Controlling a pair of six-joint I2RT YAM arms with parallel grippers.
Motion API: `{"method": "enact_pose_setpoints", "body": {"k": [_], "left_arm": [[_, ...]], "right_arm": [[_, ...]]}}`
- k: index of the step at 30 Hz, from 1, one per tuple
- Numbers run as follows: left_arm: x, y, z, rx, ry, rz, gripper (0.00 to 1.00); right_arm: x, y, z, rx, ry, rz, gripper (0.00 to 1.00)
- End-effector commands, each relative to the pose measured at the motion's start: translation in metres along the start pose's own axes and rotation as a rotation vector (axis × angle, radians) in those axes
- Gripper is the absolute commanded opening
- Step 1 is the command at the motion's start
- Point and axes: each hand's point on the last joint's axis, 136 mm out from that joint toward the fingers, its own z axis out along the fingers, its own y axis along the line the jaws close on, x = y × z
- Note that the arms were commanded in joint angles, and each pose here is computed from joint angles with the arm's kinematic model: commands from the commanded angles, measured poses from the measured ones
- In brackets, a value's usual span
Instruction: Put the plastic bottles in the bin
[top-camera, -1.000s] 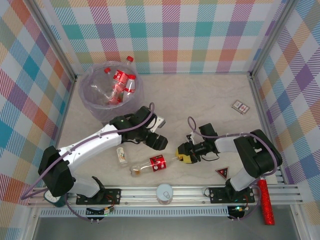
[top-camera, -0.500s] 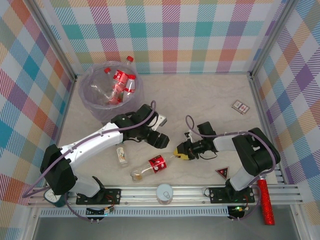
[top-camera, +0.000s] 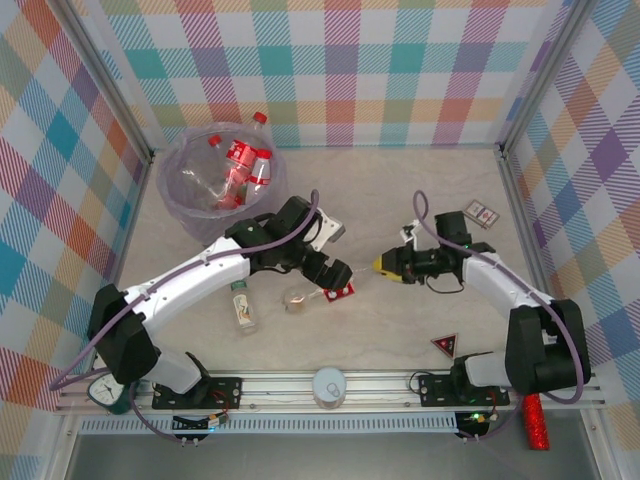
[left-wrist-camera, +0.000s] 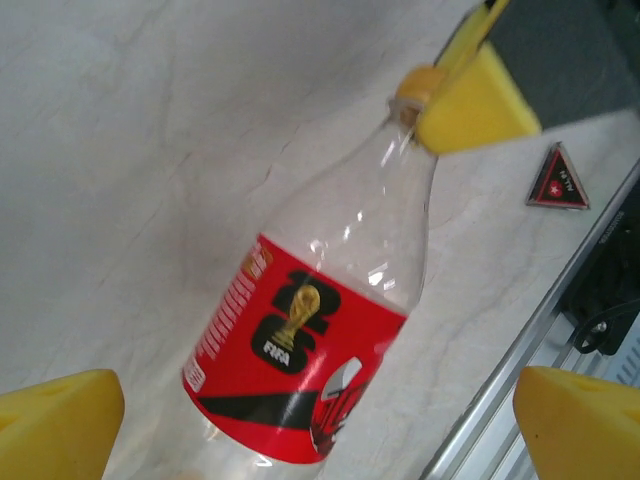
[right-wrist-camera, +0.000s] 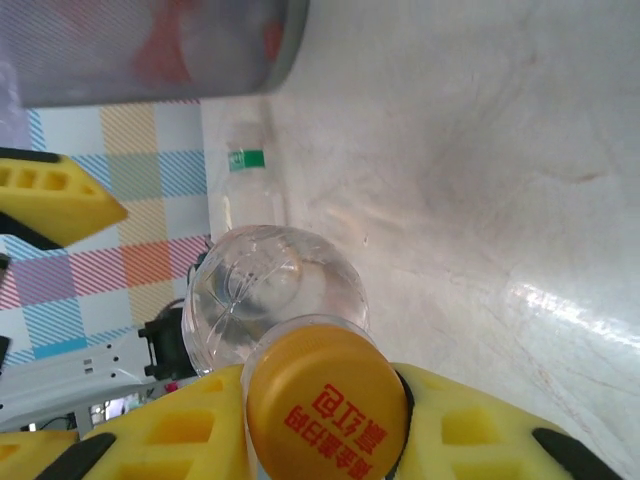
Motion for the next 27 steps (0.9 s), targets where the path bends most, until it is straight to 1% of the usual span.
{"method": "enact_pose_setpoints", "body": {"k": [1,8,11,17,20,23,27], "left_arm": [[-0.017,-0.025,0.007,0.087,-0.024,0.085,1.00],[-0.017,-0.039,0.031,0.110,0.025,0.147,1.00],[-0.013,-0.041,0.039,0.104,0.064,0.172,1.00],[-0.004,-0.040,0.051,0.095,0.127,0.196,1.00],[-0.011,-0.039,0.055,0.088,0.108,0.201,1.00],[-0.027,-0.032,0.060,0.038,0.061,0.206,1.00],[-0.039,-0.031,0.065,0.019,0.043,0.239,1.00]], "right_arm": [[0.007,0.009,-0.019,-0.018,0.021,0.000,0.30],[-0.016,0.020,-0.037,-0.002,-0.056,-0.045,0.30],[-0.023,0.027,-0.042,-0.001,-0.087,-0.071,0.30],[-0.031,0.038,-0.043,-0.047,-0.092,-0.076,0.29],[-0.029,0.044,-0.044,-0.072,-0.086,-0.082,0.29],[-0.024,0.048,-0.044,-0.101,-0.067,-0.075,0.29],[-0.020,0.050,-0.045,-0.113,-0.057,-0.076,0.29]]}}
